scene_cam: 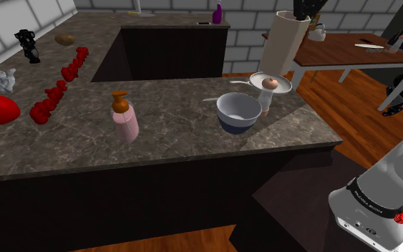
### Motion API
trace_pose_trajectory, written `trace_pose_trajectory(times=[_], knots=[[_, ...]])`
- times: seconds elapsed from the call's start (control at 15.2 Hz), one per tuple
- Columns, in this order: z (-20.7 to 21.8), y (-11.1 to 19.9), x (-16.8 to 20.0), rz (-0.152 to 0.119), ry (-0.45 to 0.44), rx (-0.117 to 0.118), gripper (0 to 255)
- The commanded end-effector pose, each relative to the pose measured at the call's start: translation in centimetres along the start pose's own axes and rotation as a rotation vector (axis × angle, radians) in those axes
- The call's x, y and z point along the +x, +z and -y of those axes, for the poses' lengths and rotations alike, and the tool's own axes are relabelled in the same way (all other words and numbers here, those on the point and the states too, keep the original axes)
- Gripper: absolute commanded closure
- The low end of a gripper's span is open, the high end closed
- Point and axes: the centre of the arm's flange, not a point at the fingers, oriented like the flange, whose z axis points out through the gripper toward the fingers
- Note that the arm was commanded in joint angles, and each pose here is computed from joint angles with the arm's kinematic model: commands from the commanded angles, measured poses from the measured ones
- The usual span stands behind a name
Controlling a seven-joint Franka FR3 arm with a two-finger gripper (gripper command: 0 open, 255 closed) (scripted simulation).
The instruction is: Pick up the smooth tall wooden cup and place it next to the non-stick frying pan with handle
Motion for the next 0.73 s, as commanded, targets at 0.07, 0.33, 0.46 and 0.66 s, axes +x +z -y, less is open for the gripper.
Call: trace_pose_trajectory(times=[0.07,0.33,0.46,0.66], knots=[[-3.8,0.0,-0.3,-0.001,-0.002,0.000,255],[-9.1,0.1,-0.4,-0.001,-0.002,0.000,255],[-11.8,0.1,-0.4,-0.001,-0.002,0.000,255],[-15.7,0.1,-0.5,-0.001,-0.002,0.000,255]])
